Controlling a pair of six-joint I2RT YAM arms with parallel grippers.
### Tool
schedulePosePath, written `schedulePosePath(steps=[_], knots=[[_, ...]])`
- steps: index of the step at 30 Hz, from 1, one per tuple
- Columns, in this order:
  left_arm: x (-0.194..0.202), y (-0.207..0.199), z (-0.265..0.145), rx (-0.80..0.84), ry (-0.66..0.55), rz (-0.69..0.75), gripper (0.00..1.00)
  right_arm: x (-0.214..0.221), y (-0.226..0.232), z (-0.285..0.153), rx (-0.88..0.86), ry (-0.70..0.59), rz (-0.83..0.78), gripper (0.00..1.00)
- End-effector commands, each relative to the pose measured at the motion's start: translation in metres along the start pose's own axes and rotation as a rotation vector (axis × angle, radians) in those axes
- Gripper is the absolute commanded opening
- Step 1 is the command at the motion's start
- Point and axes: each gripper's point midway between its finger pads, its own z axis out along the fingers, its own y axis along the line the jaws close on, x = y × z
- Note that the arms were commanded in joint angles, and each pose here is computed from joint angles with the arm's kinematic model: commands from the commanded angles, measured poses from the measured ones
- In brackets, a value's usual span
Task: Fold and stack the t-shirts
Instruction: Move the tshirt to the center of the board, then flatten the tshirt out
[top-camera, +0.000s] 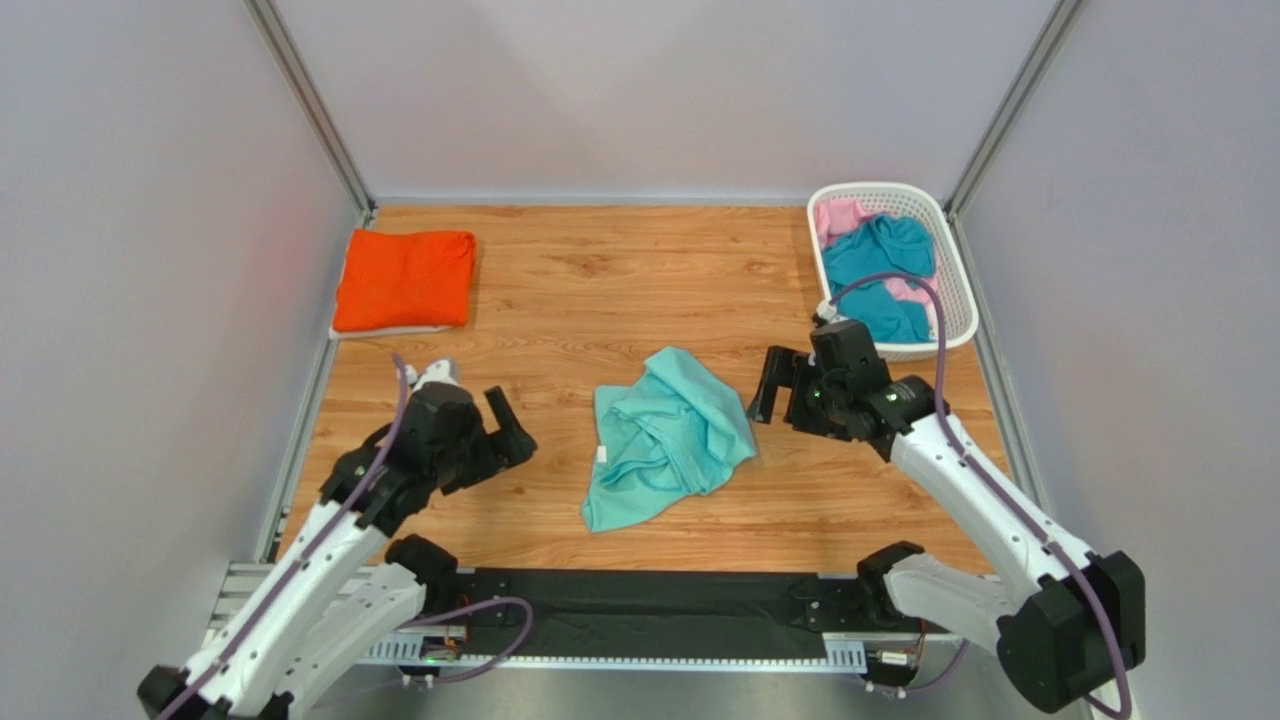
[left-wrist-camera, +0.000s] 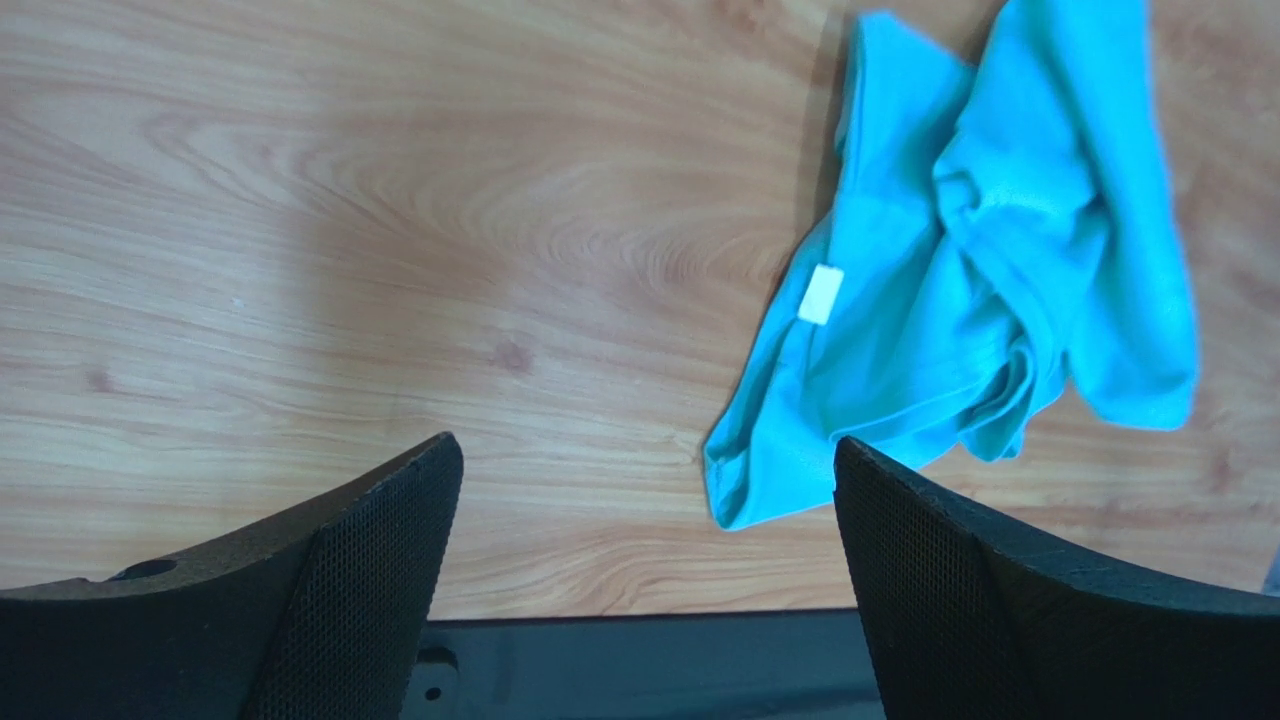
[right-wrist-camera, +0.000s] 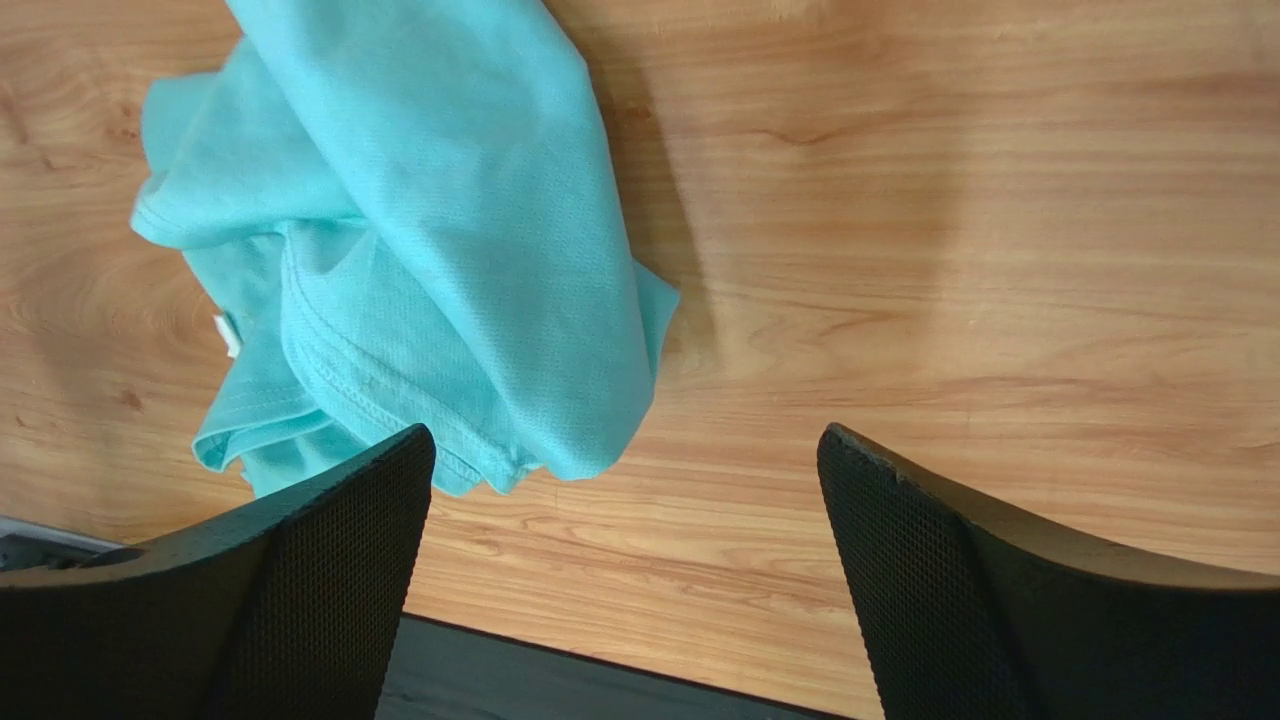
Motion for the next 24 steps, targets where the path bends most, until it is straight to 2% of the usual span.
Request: schedulePosePath(steps=[1, 5, 12, 21, 22, 24], knots=[[0.023, -0.039, 0.029, 0.151, 0.151, -0.018, 0.99, -0.054, 0.01, -0.046, -0.005, -0.241, -0.119, 1.0], [0.03, -0.063, 0.043, 0.247, 0.199, -0.024, 0.91, -0.056, 0.03, -0.052, -0.097, -0.265, -0.186, 1.0], [0.057, -0.107, 0.056, 0.389, 0.302, 0.05, 0.76, -0.045, 0.04, -0.032, -0.147, -0.189, -0.196, 1.0], [0.09, -0.111, 0.079, 0.356, 0.409, 0.142, 0.76, -0.049, 0.058, -0.026, -0.206, -0.162, -0.215, 1.0], [0.094, -0.113, 0.079, 0.364, 0.428, 0.15, 0.71, -0.05, 0.06, -0.026, -0.211, -0.162, -0.218, 1.0], [0.1, -0.114, 0.082, 0.36, 0.455, 0.168, 0.69, -0.049, 0.059, -0.024, -0.208, -0.155, -0.224, 1.0]])
